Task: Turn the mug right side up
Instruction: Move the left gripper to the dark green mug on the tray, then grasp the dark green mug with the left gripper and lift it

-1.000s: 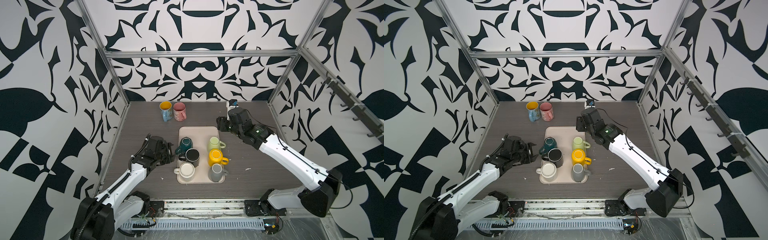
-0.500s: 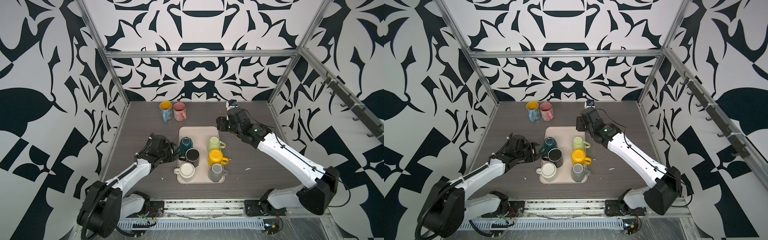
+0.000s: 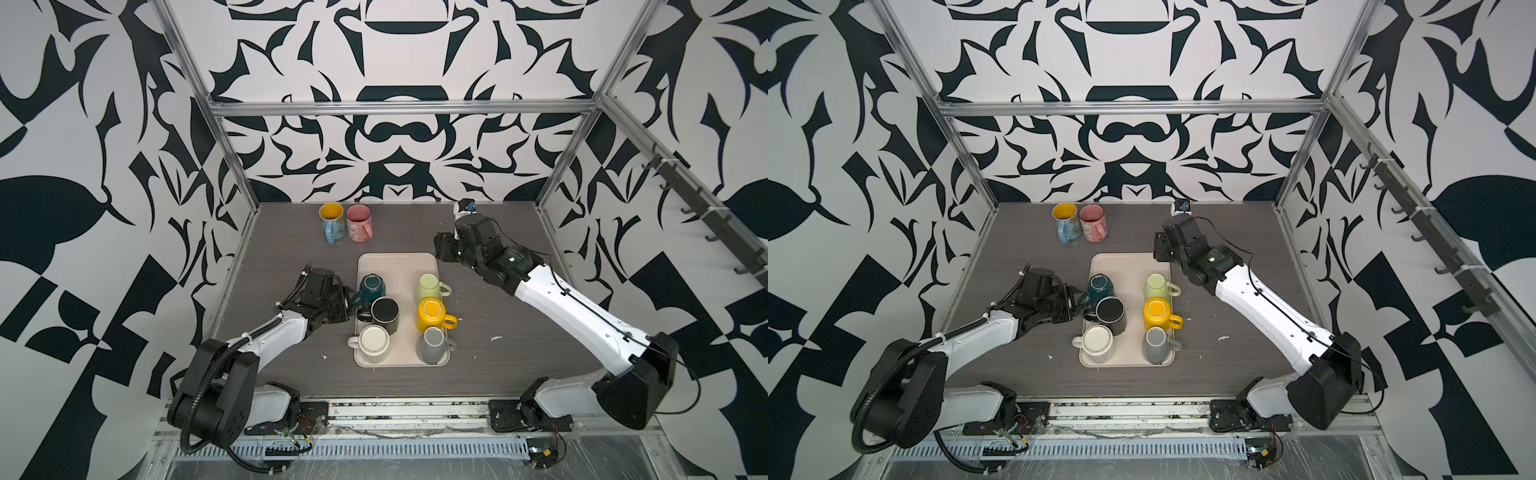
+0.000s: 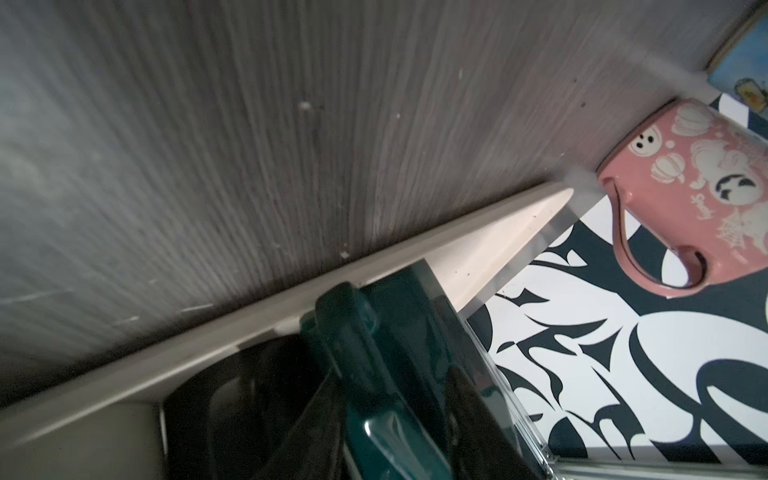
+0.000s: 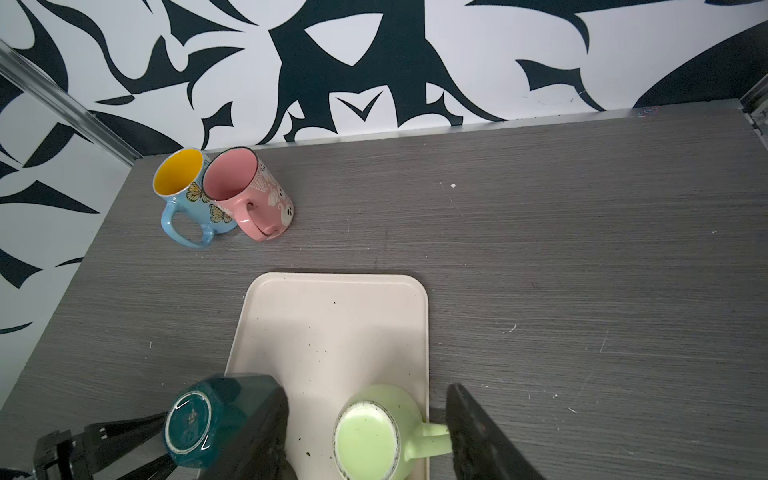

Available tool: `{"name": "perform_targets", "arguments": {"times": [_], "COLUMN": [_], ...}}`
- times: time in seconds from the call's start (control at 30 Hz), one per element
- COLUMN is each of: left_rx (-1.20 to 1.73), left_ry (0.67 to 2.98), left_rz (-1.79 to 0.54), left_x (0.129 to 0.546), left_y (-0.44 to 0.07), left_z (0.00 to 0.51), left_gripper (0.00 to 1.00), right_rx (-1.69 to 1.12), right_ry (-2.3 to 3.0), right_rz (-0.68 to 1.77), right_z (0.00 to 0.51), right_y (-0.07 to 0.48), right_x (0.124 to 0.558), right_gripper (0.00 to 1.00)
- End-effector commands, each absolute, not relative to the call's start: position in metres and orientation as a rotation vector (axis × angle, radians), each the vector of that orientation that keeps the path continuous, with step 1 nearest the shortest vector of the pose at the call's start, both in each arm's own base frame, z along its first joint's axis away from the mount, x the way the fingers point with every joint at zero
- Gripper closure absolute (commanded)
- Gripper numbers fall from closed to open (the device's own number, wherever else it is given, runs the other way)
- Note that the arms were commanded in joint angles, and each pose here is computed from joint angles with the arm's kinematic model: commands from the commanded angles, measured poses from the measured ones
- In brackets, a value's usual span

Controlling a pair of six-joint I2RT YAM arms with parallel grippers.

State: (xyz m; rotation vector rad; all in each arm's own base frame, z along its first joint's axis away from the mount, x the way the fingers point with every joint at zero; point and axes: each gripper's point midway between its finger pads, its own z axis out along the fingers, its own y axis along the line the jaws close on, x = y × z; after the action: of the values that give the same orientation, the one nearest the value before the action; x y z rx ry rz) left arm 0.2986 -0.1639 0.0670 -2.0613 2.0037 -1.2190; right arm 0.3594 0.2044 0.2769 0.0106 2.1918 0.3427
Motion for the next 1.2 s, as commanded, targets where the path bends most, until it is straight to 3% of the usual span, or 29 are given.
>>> {"name": "perform_targets", "arguments": {"times": [0.0,1.17], "left_rx": [-2.197,-2.072], "left_ry": [1.891,1.992], "left_rz": [-1.301,-1.372], "left_x": [0.313,0.339], "left_y": [-0.169,-0.185], "left_z": [0.077,0.082], "left_gripper": [0.62,0.70], "right_rx": [0.037,0.042], "right_ry": [2.155,2.180], "right_rz": [0.365,0.368], "right_z": [0.292,0.283], "right_y": [0.204,0.205], "right_x": [0.364,0.366], "right_gripper": [0.36,0.37]}}
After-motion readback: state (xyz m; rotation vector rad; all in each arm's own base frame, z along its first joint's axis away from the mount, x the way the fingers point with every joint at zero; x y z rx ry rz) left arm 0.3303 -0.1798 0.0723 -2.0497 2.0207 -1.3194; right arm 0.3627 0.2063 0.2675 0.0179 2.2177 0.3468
